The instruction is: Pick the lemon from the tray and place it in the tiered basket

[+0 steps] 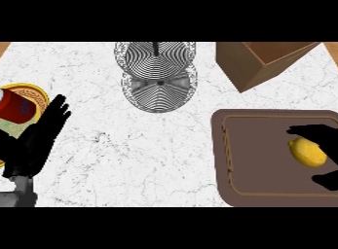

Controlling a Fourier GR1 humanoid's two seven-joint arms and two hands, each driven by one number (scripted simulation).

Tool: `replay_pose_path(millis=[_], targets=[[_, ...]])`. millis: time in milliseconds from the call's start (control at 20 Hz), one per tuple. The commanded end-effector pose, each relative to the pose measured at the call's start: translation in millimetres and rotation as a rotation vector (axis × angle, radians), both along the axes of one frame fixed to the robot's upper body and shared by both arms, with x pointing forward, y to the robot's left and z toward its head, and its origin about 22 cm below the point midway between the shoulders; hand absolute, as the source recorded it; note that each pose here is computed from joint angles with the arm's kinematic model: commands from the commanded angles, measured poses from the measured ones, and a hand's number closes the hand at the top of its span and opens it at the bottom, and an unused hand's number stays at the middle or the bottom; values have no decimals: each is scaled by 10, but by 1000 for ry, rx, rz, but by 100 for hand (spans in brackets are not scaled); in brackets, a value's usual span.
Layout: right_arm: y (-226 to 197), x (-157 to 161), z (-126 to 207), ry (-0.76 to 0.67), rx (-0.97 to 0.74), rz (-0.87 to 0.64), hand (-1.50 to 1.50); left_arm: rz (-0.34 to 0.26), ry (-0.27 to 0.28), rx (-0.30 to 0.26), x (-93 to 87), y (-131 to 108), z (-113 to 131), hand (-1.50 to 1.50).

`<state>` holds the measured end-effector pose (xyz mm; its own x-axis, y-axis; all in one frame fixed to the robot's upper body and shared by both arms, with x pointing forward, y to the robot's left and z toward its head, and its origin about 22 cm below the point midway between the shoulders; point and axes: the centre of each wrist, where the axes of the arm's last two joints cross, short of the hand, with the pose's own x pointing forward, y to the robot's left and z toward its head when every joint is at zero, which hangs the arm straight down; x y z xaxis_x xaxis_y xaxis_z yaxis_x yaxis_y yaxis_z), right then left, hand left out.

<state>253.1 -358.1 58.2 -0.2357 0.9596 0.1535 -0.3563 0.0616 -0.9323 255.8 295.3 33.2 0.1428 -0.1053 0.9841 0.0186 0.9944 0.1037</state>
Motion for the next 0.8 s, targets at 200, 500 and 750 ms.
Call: replay_pose_path(millis=[200, 500, 750], targets=[[-113, 45, -353, 71, -118, 97, 150, -4, 9, -2, -53, -139, -21, 0], [169, 46, -283, -14, -143, 151, 150, 0, -3, -4, 47, 39, 24, 0], [205, 143, -138, -208, -50, 78, 150, 3, 9, 11, 65, 0, 100, 0]])
